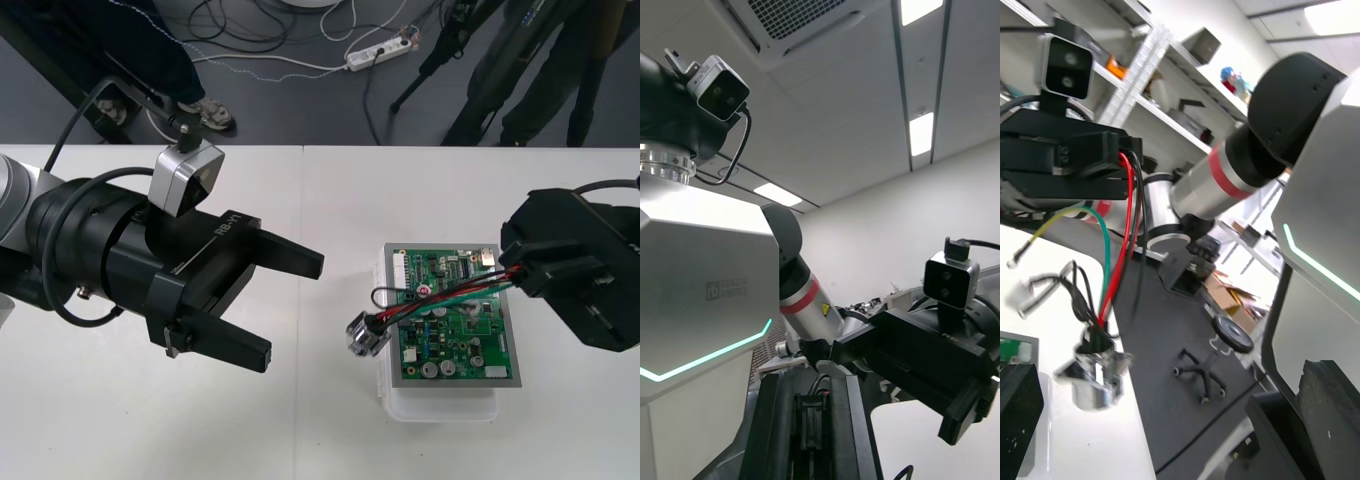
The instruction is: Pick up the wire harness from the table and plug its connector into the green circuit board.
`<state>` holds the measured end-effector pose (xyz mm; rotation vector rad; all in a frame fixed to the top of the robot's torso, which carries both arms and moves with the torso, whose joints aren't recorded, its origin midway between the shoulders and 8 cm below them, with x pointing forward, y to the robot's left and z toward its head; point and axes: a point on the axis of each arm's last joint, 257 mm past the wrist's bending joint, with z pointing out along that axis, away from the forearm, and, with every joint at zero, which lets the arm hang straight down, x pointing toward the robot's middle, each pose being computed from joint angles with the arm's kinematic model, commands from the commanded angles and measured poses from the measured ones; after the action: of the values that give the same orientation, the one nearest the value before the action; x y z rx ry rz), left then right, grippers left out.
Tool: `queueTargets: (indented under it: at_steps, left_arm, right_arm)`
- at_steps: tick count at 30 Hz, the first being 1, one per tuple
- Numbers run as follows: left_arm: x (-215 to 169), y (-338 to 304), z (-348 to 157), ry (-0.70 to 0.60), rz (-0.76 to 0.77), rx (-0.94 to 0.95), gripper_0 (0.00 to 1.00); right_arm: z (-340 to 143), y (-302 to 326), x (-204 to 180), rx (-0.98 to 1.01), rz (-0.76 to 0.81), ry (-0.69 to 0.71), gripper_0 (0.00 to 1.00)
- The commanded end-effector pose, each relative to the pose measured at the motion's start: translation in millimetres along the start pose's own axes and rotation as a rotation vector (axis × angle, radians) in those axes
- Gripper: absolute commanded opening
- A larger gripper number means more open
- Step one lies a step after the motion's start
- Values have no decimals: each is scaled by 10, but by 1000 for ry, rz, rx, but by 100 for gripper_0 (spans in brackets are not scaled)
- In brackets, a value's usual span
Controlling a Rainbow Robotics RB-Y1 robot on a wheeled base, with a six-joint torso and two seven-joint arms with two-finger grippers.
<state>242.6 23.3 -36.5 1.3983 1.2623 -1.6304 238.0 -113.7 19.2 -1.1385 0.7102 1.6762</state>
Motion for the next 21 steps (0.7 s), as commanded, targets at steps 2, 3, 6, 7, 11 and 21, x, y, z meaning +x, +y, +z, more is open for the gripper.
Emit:
queueTargets:
  at_steps: [2,3,6,7,11,21]
  left_arm:
    - [-118,131,-123,-71,90,-133,100]
    - [-114,138,-129,-80,98,-145,100]
    - [-142,155,-129,-103,138,-176,100]
    - [-146,156,-129,-106,148,-183,100]
    - [-176,203,-134,-104,232,-245,100]
    - [-209,251,-181,-54,372,-388,100]
  right_arm:
    - [-95,52,-132,21,-65,56,0]
    - [-103,45,-114,25,-63,63,0]
    - [-106,26,-47,32,-67,90,0]
    - [-107,21,-32,33,-70,96,0]
    - [-80,80,108,32,-70,139,0]
    - [-25,146,410,55,-65,237,0]
